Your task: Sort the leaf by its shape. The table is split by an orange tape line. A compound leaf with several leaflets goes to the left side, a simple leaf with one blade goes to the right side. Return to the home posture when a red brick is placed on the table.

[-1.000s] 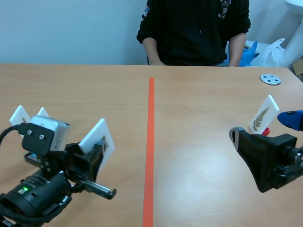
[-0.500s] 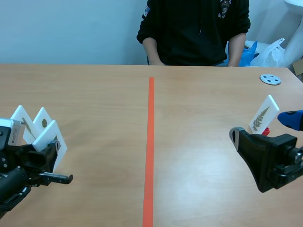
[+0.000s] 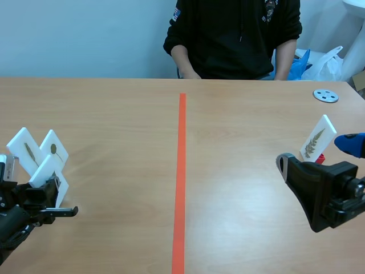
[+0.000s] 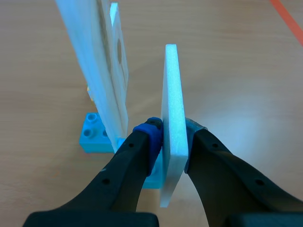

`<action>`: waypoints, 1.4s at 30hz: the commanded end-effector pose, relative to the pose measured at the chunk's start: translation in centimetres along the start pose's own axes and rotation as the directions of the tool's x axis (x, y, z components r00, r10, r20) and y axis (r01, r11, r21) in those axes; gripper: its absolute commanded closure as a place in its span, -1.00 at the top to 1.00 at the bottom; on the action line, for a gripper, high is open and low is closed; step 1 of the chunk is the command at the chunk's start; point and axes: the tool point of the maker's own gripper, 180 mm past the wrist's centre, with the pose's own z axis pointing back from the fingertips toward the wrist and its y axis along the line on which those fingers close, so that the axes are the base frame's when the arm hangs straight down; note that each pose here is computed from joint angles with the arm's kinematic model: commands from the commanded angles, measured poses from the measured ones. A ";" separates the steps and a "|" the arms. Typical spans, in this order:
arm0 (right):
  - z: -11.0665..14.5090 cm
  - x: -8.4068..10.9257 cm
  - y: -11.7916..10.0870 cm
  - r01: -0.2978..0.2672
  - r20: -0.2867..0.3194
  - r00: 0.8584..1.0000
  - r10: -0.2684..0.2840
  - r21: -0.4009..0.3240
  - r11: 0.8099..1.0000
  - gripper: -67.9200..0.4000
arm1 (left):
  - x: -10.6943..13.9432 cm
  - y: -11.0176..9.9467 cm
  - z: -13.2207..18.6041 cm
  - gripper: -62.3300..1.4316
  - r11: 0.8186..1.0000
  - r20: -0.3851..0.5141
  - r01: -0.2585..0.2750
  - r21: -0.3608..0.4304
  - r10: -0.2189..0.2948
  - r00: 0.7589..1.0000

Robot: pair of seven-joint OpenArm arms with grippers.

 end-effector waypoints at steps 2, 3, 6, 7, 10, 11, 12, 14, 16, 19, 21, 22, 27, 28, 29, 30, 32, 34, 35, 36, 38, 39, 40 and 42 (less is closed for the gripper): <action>-0.1 1.0 -0.3 0.000 0.039 0.999 0.000 -0.006 1.000 1.00 | 0.7 0.3 0.0 -0.72 1.000 0.025 0.004 0.004 -0.004 1.000; -0.1 1.0 -0.3 0.000 0.039 0.999 0.000 -0.006 1.000 1.00 | 0.5 0.3 0.0 -0.72 1.000 0.020 0.003 0.006 -0.004 1.000; -0.1 1.0 -0.3 0.000 0.039 0.999 0.000 -0.006 1.000 1.00 | 0.4 0.4 0.1 -0.72 1.000 0.016 0.003 0.007 -0.003 1.000; -0.1 1.0 -0.3 0.000 0.039 0.999 0.000 -0.006 1.000 1.00 | 0.4 0.4 0.1 -0.71 1.000 0.016 0.003 0.007 -0.003 1.000; -0.1 1.0 -0.3 0.000 0.039 0.999 0.000 -0.006 1.000 1.00 | 0.3 0.4 0.1 -0.62 1.000 0.015 0.003 0.007 -0.003 1.000; -0.1 1.0 -0.3 0.000 0.039 0.999 0.000 -0.006 1.000 1.00 | 0.3 0.4 0.1 -0.62 1.000 0.011 0.003 0.007 -0.003 1.000; -0.1 1.0 -0.3 0.000 0.039 0.999 0.000 -0.006 1.000 1.00 | 0.2 0.4 0.1 -0.62 1.000 0.009 0.003 0.007 -0.003 1.000; -0.1 1.0 -0.3 0.000 0.038 0.999 0.000 -0.006 1.000 1.00 | 0.0 0.4 0.2 -0.62 1.000 0.005 0.003 0.007 -0.003 1.000; -0.1 1.0 -0.3 0.000 0.038 0.999 0.000 -0.006 1.000 1.00 | -0.1 0.4 0.3 -0.62 1.000 0.001 0.004 0.007 -0.004 1.000; -0.1 1.0 -0.3 0.000 0.038 0.999 0.000 -0.006 1.000 1.00 | -0.4 0.4 0.5 -0.51 1.000 -0.005 0.004 0.007 -0.004 1.000; -0.1 1.0 -0.3 0.000 0.038 0.999 0.000 -0.006 1.000 1.00 | -0.5 0.4 0.7 -0.31 1.000 -0.010 0.004 0.007 -0.004 1.000; -0.1 1.0 -0.3 0.000 0.038 0.999 0.000 -0.006 1.000 1.00 | -0.6 0.4 0.8 -0.22 1.000 -0.013 0.004 0.007 -0.003 1.000; -0.1 1.0 -0.3 0.000 0.038 0.999 0.000 -0.006 1.000 1.00 | -0.9 0.4 1.0 -0.10 1.000 -0.021 0.004 0.006 -0.004 1.000; -0.1 1.0 -0.3 0.000 0.038 0.999 0.000 -0.006 1.000 1.00 | -0.9 0.4 1.1 -0.10 1.000 -0.021 0.004 0.006 -0.004 1.000; -0.1 1.0 -0.3 0.000 0.038 0.999 0.000 -0.006 1.000 1.00 | -0.9 0.3 1.1 -0.10 1.000 -0.020 0.005 0.005 -0.005 1.000; -0.1 1.0 -0.3 0.000 0.038 0.999 0.000 -0.006 1.000 1.00 | -0.7 0.3 1.1 -0.10 1.000 -0.015 0.005 0.003 -0.005 1.000; -0.1 1.0 -0.3 0.000 0.039 0.999 0.000 -0.006 1.000 1.00 | -0.2 0.0 1.2 -0.10 1.000 -0.004 0.006 -0.003 -0.006 1.000; -0.1 1.0 -0.3 0.000 0.039 0.999 0.000 -0.006 1.000 1.00 | 0.4 -0.1 1.4 -0.10 1.000 0.013 0.008 -0.006 -0.008 1.000; -0.1 1.0 -0.3 0.000 0.039 0.999 0.000 -0.006 1.000 1.00 | 0.8 0.0 1.4 -0.10 1.000 0.022 0.009 -0.005 -0.009 1.000; -0.1 1.0 -0.3 0.000 0.039 0.999 0.000 -0.006 1.000 1.00 | 1.2 0.0 1.5 -0.10 1.000 0.033 0.010 -0.004 -0.010 0.999; -0.1 1.0 -0.3 0.000 0.039 0.999 0.000 -0.006 1.000 1.00 | 2.1 0.2 1.8 -0.10 1.000 0.054 0.014 0.000 -0.014 0.998; -0.1 1.0 -0.3 0.000 0.039 0.999 0.000 -0.006 1.000 1.00 | 2.6 0.2 1.9 -0.10 1.000 0.066 0.017 0.001 -0.017 0.998; -0.1 1.0 -0.3 0.000 0.039 0.999 0.000 -0.006 1.000 1.00 | 3.1 0.2 2.1 -0.10 1.000 0.076 0.019 0.001 -0.019 0.997; -0.1 1.0 -0.3 0.000 0.039 0.999 0.000 -0.006 1.000 1.00 | 4.0 0.2 2.5 -0.10 1.000 0.096 0.026 -0.002 -0.025 0.995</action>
